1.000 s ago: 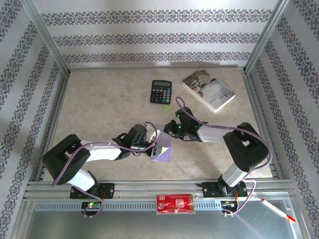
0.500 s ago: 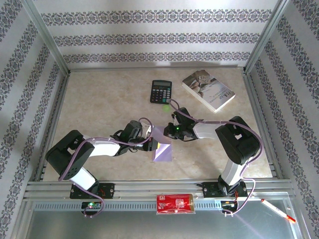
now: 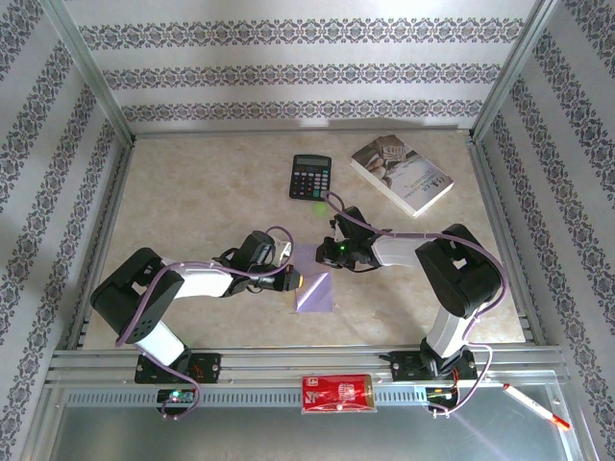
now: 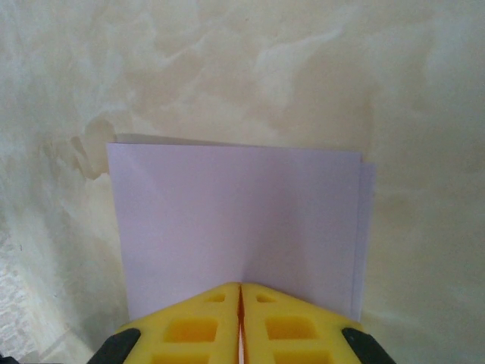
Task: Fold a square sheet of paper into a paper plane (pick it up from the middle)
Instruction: Fold the triangle at the bottom-center of the table.
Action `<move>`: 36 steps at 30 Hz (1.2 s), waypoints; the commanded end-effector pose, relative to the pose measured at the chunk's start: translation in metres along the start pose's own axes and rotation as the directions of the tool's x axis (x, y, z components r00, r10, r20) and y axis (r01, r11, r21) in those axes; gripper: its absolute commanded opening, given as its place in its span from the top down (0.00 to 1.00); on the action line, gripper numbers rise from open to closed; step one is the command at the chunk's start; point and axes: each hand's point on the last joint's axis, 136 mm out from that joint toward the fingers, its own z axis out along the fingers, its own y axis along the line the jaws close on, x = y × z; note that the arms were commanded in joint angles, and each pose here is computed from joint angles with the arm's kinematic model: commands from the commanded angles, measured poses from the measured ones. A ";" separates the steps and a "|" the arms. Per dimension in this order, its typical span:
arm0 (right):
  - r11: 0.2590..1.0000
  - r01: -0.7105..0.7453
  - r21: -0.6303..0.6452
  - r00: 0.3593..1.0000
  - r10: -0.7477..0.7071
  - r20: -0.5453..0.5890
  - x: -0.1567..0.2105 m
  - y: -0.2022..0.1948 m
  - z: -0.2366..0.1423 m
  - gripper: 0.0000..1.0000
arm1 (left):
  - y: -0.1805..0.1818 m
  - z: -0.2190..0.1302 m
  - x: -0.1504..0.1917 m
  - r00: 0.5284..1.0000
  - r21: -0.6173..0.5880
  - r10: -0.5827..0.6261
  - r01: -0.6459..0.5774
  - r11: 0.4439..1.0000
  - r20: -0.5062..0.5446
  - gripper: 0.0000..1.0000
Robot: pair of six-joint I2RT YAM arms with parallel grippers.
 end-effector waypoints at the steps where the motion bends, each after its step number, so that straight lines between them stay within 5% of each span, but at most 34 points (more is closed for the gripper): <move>1: 0.995 -0.007 0.097 0.999 0.012 -0.050 0.016 -0.024 0.003 0.90 | 0.010 0.001 -0.005 1.000 -0.051 0.015 -0.015 0.999 -0.009 1.00; 36: 0.996 -0.003 0.087 0.999 0.007 -0.048 0.015 -0.022 0.003 0.90 | 0.016 0.010 -0.002 0.998 -0.070 0.020 -0.025 0.997 -0.061 1.00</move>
